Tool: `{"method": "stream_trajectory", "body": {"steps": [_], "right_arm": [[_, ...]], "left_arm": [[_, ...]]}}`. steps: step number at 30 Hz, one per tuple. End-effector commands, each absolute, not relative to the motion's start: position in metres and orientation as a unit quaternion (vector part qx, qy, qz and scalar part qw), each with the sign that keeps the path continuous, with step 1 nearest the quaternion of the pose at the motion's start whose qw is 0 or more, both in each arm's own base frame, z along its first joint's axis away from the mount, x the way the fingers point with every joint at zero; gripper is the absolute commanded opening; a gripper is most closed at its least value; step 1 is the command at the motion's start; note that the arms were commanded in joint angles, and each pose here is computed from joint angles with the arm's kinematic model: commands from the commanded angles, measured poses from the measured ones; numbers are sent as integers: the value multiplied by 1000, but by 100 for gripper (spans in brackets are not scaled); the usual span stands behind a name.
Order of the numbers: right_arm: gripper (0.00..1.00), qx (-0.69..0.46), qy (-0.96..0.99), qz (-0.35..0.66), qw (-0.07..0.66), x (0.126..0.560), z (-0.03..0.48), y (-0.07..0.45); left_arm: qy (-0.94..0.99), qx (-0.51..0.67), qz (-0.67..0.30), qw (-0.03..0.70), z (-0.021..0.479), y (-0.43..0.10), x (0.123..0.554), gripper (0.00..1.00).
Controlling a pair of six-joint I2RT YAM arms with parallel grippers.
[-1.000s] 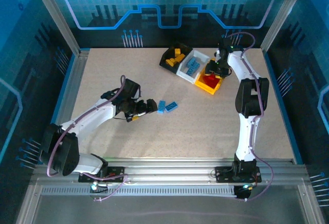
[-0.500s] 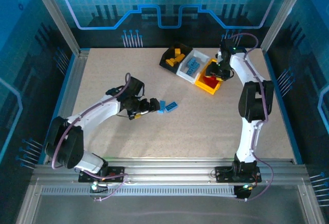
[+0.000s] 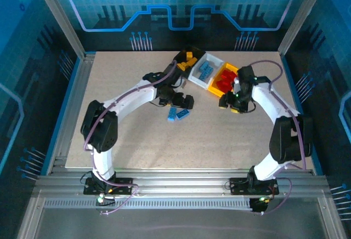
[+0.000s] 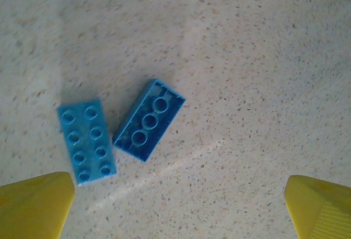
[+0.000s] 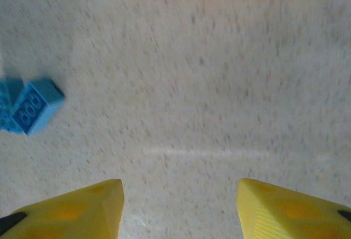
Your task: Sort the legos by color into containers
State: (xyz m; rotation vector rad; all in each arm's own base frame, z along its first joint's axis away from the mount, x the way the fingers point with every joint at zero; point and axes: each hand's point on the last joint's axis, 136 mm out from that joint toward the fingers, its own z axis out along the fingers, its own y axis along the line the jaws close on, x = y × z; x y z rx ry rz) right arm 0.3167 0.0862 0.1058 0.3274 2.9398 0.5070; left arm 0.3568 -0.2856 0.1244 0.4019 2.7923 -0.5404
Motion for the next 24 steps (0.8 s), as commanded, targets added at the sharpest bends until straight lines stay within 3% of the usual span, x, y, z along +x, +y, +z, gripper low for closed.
{"method": "stream_trajectory", "body": {"steps": [1,10,16,24], "right_arm": [[58,115,973,190,60,291,106,92],[58,137,967,213,30,240,91,95],[58,136,966,217,23,232,91,97],[58,146,964,220,10,221,85,101]], "left_arm": [[958,216,-143,118,113,-292,352,99],[946,286,-95,120,98,-317,363,96],[946,297,-76,107,83,-315,362,88],[941,322,-41,93,62,-301,357,86]]}}
